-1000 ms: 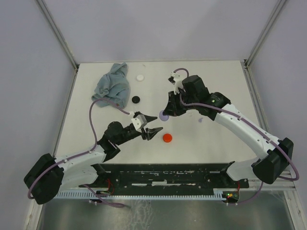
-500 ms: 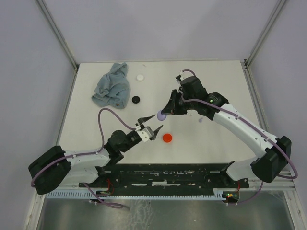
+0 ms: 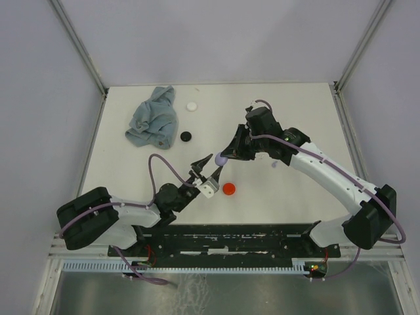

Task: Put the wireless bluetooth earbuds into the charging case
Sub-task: Pick up the charging case at the center of the board.

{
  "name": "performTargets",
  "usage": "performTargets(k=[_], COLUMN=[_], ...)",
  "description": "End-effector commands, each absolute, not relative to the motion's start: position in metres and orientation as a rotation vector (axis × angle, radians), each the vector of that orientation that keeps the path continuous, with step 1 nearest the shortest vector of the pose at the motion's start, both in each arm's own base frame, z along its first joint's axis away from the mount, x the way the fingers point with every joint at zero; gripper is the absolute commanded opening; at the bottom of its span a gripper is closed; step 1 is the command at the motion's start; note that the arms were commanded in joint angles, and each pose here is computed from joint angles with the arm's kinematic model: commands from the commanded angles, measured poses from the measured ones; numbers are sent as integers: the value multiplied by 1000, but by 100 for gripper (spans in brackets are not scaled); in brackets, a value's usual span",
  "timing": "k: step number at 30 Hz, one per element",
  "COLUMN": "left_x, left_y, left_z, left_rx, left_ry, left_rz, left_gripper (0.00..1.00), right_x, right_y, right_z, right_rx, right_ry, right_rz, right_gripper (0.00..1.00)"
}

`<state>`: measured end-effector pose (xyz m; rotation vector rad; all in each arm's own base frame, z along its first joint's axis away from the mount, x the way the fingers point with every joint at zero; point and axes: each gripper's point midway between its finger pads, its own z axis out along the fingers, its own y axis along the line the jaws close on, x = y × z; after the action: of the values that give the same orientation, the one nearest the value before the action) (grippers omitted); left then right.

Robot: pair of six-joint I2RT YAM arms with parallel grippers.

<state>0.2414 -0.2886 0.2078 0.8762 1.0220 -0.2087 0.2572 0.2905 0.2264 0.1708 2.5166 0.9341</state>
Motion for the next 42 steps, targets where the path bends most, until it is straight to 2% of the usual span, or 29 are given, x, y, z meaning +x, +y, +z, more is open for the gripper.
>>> performTargets(k=[1,13,17,23,29,35,42], left_x=[245,242,244,247,249,249,243], left_y=[-283,-301,-301,-298,-294,-293,-296], left_z=[244,240,238,231,221,212,206], left_rx=[773,818,805,796,785,777,819], left_ry=[922,902,905,938,1001,1074,1164], left_rz=[-140,-99,-72,-58,-72,-125,-340], left_gripper=[58,46,38,25,18,14,13], right_x=[264,262,262,266,269,273,269], right_y=[292,296,296,291,287,286,281], right_z=[227,223,225,235,246,261,269], right_rx=[269,335,366,398,339,84,-439], right_ry=[2499,2509,2498,2437,2384,2322,2208], right_rz=[934,947,957,962,946,901,771], right_gripper=[2,2,4,16,45,69,74])
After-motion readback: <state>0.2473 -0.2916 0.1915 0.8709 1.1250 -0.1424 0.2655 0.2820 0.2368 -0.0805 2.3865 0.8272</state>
